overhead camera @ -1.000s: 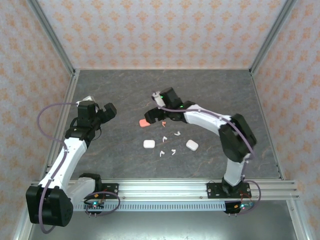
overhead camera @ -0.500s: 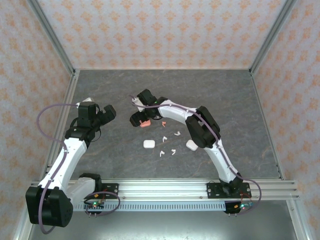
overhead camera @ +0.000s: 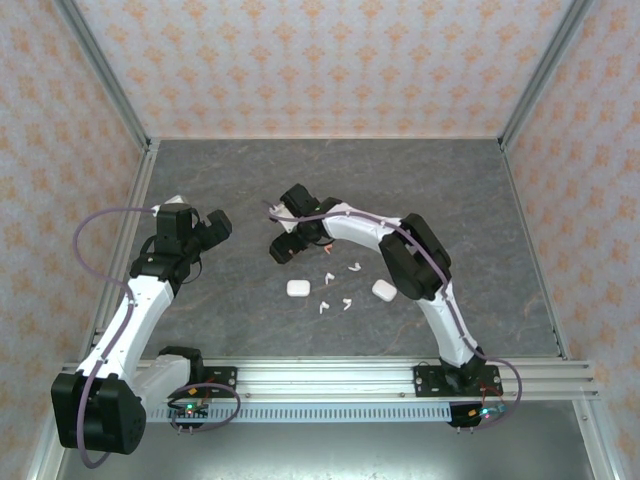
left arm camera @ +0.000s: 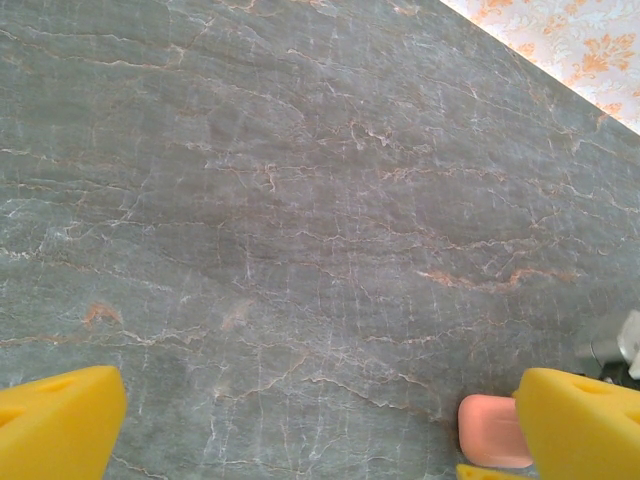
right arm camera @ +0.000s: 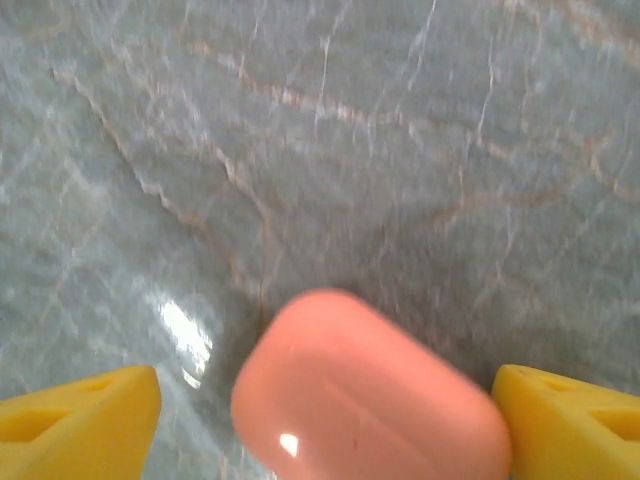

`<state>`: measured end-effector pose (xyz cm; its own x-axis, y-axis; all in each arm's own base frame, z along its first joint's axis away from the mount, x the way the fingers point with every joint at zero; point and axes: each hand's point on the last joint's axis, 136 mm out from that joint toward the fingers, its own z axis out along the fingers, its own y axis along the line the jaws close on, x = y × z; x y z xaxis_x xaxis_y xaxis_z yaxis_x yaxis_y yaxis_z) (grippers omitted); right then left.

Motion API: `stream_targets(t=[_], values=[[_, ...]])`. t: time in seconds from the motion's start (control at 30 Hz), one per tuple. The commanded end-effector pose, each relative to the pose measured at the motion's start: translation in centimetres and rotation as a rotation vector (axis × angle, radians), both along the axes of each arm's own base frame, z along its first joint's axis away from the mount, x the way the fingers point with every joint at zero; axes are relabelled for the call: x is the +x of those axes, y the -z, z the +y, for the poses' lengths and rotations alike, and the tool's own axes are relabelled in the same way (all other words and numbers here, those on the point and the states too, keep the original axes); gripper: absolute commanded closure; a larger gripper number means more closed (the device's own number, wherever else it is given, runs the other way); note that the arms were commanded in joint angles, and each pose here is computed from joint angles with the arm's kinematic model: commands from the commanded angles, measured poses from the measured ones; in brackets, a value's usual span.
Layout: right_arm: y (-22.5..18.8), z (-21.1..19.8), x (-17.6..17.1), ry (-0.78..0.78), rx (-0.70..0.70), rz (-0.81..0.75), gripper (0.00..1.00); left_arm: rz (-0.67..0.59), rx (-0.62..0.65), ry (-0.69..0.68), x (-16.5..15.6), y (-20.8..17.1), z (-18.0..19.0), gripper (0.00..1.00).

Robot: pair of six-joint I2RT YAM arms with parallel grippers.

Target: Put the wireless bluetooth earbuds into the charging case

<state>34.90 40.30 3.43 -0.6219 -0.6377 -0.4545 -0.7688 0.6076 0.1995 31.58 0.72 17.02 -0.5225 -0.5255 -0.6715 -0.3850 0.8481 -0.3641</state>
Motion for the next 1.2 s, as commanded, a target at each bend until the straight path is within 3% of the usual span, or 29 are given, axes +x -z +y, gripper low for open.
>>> stream_targets(t=[0.0, 0.57, 1.17], values=[[0.0, -1.8, -1.4, -0.016, -0.071, 0.008, 0.16, -0.006, 0.021, -0.021, -0.1, -0.7, 0.4, 0.0], [-0.7, -0.7, -3.3, -0.149, -0.12, -0.105, 0.23, -0.01, 0.023, -0.025, -0.3, -1.0, 0.5, 0.0], [0.5, -0.1, -1.1, -0.151, -0.19, -0.156, 0.26, -0.008, 0.048, -0.039, -0.8, -1.4, 0.9, 0.0]])
